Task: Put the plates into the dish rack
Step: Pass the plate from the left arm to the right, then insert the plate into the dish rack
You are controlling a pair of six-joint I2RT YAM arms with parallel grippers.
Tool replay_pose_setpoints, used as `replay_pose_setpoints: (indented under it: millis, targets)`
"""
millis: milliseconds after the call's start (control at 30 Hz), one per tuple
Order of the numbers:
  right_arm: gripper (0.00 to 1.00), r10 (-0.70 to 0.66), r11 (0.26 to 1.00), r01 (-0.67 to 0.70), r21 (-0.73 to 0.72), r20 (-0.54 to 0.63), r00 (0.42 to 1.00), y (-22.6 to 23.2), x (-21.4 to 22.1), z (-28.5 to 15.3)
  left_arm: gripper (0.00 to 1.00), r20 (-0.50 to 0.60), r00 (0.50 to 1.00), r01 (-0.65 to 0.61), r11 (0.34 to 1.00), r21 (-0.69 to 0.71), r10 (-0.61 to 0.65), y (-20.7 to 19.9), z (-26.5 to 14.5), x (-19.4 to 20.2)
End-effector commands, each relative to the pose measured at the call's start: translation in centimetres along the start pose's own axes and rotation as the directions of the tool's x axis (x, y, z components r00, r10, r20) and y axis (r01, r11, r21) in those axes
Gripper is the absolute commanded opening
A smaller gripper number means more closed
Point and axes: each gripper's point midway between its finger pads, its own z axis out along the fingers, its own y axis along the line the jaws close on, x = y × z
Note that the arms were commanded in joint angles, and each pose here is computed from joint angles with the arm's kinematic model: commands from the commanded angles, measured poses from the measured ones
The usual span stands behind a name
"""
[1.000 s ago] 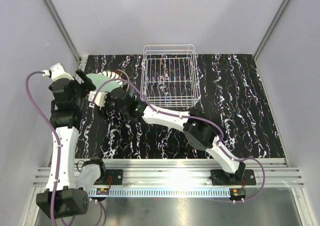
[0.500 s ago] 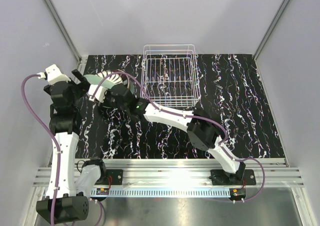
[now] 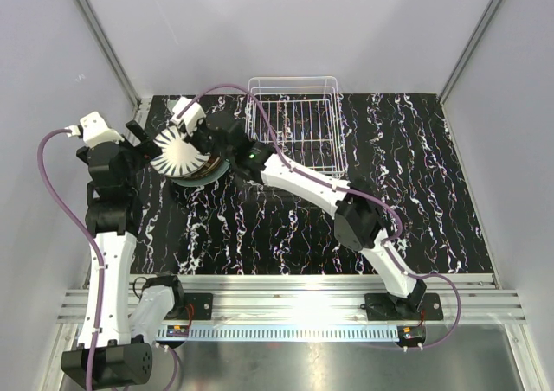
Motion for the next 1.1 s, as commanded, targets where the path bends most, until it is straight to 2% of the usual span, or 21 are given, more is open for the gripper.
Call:
replay_pose_setpoints:
  millis: [0,167,367,400,800,1067]
  targets:
    - [0.0,0.054,0.995,-0.078,0.068,0.306,0.951,-3.2,-12.5,-2.3,0.99,0.057,0.998,0.0,1.0,-0.002,0.0,-0.1,-0.3,-1.5]
    - [0.0,0.089,0.987,-0.131,0.096,0.354,0.931,-4.8,-14.8,-3.1,0.99,0.053,0.999,0.0,1.0,-0.004,0.0,0.0,-0.2,-1.3]
    - [0.0,0.114,0.959,-0.207,0.195,0.403,0.908,-7.3,-16.5,-5.3,0.99,0.041,0.999,0.004,1.0,0.006,-0.004,-0.3,-0.1,-1.1]
    - [0.0,0.116,0.951,-0.214,0.225,0.383,0.916,-7.7,-15.3,-5.1,0.99,0.041,0.999,0.005,1.0,0.007,-0.005,-0.3,-0.1,-1.1]
    - [0.0,0.108,0.871,-0.297,0.391,0.438,0.892,-11.2,-15.4,-9.0,0.99,0.028,1.0,0.006,1.0,0.021,-0.006,-0.6,0.1,-0.8]
    - [0.0,0.16,0.785,-0.429,0.448,0.522,0.838,-13.2,-15.2,-11.2,0.99,0.02,1.0,-0.003,0.999,0.037,0.002,-1.1,0.1,-0.5]
